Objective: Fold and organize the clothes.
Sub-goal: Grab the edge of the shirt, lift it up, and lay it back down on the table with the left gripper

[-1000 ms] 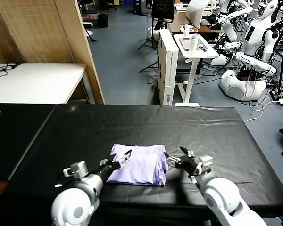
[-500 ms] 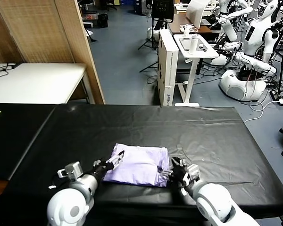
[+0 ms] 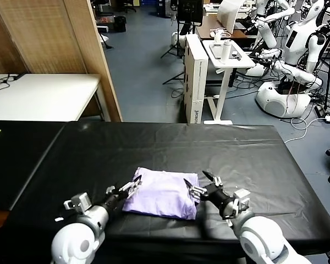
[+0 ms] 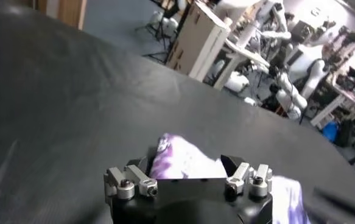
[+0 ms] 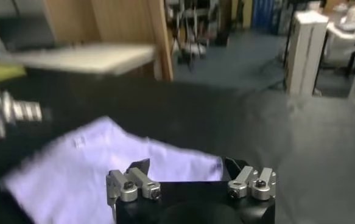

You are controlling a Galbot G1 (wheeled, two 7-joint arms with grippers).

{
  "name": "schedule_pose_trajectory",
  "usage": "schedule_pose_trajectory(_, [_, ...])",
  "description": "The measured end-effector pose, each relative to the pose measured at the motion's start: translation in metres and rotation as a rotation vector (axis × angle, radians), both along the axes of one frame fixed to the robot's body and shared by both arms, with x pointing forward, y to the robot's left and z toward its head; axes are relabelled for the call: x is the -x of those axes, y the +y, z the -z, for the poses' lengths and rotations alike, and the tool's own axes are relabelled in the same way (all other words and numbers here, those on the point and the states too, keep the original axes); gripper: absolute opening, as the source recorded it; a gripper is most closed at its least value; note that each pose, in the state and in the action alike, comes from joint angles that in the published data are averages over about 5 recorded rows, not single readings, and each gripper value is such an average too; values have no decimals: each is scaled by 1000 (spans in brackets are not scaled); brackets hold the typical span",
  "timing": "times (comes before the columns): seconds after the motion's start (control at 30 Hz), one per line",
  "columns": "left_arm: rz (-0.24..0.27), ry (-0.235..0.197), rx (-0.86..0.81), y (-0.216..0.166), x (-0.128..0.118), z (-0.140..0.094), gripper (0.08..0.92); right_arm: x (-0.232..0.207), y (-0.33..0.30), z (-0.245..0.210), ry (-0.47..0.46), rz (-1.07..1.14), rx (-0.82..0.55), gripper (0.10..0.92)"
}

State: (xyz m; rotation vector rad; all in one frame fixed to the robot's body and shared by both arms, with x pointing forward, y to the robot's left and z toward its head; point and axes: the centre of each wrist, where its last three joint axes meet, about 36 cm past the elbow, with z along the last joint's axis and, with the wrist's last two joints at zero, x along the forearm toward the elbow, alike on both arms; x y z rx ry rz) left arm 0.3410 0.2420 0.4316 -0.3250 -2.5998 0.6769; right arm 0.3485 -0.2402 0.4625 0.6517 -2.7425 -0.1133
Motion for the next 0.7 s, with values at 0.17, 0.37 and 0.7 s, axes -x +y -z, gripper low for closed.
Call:
schedule_pose_trajectory(0.17, [-7,-41,69,0,-5,17,907,8,-9,-14,-27,22,-19,907])
schedule_pose_trajectory(0.37, [-12,-33,117,-3,-8,40,907,13,-16,-23,-49,38,-21,907])
schedule_pose_trajectory(0.7, [-22,11,142,-3,-8,58,907,14,-17,-24,-49,40,-17,907])
